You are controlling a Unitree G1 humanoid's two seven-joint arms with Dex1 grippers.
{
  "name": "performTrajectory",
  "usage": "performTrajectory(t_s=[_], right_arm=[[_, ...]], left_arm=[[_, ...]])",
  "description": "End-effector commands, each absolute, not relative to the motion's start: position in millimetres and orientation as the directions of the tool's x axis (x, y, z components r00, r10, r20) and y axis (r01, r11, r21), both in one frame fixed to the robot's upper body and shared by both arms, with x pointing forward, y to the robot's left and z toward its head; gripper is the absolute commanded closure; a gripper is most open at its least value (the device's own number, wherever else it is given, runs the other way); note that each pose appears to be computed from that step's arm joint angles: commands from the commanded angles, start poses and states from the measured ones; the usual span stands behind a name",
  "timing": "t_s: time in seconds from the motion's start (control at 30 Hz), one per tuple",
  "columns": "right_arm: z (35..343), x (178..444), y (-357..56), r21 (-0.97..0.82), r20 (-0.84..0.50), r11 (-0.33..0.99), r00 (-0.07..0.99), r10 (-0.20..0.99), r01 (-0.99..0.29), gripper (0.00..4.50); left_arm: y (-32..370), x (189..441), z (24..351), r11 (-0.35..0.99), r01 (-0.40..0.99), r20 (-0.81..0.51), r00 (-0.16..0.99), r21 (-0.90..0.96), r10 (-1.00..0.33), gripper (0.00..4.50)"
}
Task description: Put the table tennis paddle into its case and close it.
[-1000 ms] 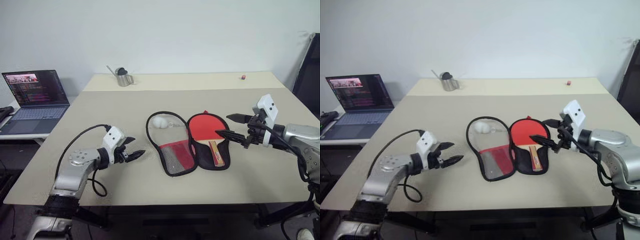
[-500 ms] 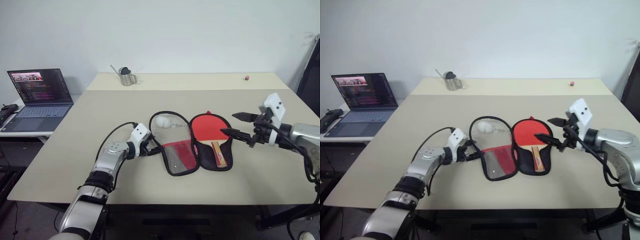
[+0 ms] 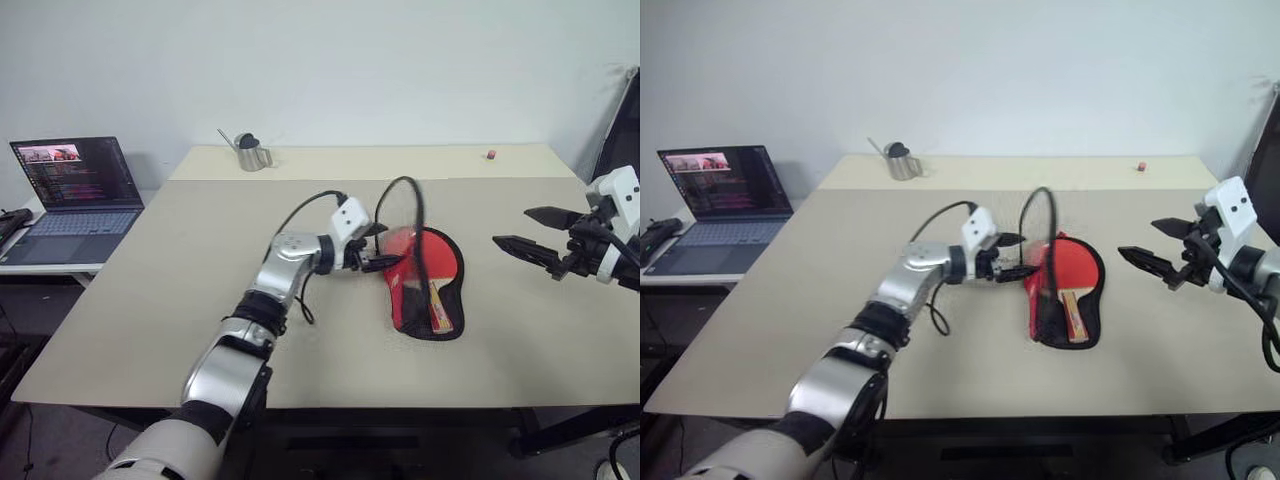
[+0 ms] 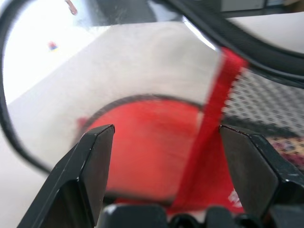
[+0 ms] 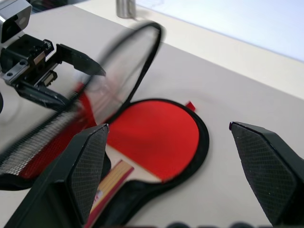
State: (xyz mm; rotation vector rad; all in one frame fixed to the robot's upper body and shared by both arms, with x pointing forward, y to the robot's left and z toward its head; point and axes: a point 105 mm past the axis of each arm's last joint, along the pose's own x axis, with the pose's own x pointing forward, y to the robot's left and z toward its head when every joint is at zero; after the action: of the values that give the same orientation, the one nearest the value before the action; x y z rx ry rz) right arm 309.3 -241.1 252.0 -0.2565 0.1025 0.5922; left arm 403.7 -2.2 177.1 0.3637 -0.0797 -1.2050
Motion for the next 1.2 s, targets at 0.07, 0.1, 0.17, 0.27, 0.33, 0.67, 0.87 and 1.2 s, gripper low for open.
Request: performTrajectory(t_s=[0.07,0.1,0.17,0.27,0.33,0.67,0.87,1.2], right_arm=[[263.4,304.0,-245.6,-0.233,-0.13,0.813,0.846,0.518,-0.534,0.04],[261.9,304.5,-246.0,-0.227,-0.132,0.819,0.849,0.511,-0.528,0.04],[258.2,307.5,-247.2,-0.218,-0.137,0.831,0.859,0.493,-0.511,0.04],[250.9,314.2,-248.1,-0.194,-0.147,0.851,0.873,0.466,-0.487,0.04],[241.7,321.8,-246.6,-0.152,-0.155,0.871,0.881,0.447,-0.468,0.04],[182.6,351.0,-228.4,-0.027,-0.312,0.881,0.841,0.442,-0.473,0.04],[155.3,366.2,-228.7,-0.019,-0.371,0.89,0.83,0.416,-0.455,0.04],[122.4,378.5,-208.7,0.01,-0.427,0.863,0.778,0.46,-0.505,0.04]], left_arm=[[-14.6,408.6,188.4,0.32,0.878,-0.106,0.378,0.357,-0.92,0.66],[-15.7,408.7,187.7,0.32,0.877,-0.104,0.379,0.358,-0.92,0.66],[-11.9,409.0,185.0,0.323,0.876,-0.104,0.382,0.359,-0.918,0.66],[1.9,411.5,182.2,0.34,0.87,-0.109,0.4,0.358,-0.91,0.66],[15.2,413.1,182.6,0.36,0.865,-0.101,0.417,0.35,-0.903,0.66],[71.9,365.7,190.2,0.289,0.932,-0.053,0.307,0.217,-0.95,0.66],[94.4,354.2,195.3,0.363,0.909,-0.055,0.38,0.204,-0.923,0.66],[98.1,347.8,196.0,0.402,0.894,-0.053,0.419,0.195,-0.906,0.66]])
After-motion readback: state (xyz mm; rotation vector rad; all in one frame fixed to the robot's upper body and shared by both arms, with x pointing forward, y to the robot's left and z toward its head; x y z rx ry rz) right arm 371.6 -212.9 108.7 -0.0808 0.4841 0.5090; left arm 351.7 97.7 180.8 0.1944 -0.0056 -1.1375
